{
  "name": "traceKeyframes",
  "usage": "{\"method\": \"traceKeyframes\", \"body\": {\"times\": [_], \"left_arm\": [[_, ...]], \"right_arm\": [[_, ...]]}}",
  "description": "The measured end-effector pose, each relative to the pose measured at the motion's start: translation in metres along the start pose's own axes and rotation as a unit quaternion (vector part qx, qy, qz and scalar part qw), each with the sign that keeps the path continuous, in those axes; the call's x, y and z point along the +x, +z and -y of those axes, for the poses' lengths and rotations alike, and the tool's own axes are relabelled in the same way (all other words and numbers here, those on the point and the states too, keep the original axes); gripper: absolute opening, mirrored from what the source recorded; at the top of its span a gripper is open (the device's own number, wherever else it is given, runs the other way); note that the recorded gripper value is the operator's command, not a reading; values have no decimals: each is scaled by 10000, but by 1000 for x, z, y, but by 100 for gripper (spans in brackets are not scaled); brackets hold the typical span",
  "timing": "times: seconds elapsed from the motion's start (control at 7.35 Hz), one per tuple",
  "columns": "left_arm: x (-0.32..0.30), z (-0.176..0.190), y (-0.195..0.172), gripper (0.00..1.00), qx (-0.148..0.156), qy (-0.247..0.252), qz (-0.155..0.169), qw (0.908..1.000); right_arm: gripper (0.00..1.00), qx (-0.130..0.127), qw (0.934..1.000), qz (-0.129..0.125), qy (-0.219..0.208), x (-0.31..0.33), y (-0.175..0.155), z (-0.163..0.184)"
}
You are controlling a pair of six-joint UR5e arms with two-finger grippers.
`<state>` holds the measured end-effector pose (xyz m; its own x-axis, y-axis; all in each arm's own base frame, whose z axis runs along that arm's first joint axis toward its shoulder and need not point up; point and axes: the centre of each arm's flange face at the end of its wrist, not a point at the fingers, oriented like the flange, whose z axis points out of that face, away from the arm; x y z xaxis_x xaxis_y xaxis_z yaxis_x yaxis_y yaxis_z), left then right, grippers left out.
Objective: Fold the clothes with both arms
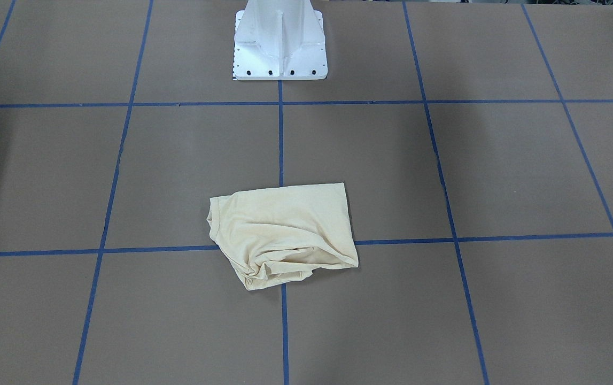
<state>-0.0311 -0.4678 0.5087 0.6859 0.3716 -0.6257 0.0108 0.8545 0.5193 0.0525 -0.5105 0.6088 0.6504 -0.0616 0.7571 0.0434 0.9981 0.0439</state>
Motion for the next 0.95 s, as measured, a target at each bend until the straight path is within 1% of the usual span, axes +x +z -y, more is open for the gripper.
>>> {"method": "traceKeyframes", "body": {"times": [0.27,0.41,0.68,0.95], "left_arm": [[1,0,-1,100,9,5,-4,10000],[-4,-3,3,100,-46,-51,2,10000],[-25,-17,24,100,-279,-301,5,9992],[-36,-25,34,100,-407,-441,-21,9982]], "right_arm": [[100,-47,10000,-12,43,5,5,-6],[100,-33,10000,-57,34,4,3,-7],[100,19,9999,-101,-9,-1,-2,-9],[100,22,9999,-103,-14,-2,-2,-10]]}}
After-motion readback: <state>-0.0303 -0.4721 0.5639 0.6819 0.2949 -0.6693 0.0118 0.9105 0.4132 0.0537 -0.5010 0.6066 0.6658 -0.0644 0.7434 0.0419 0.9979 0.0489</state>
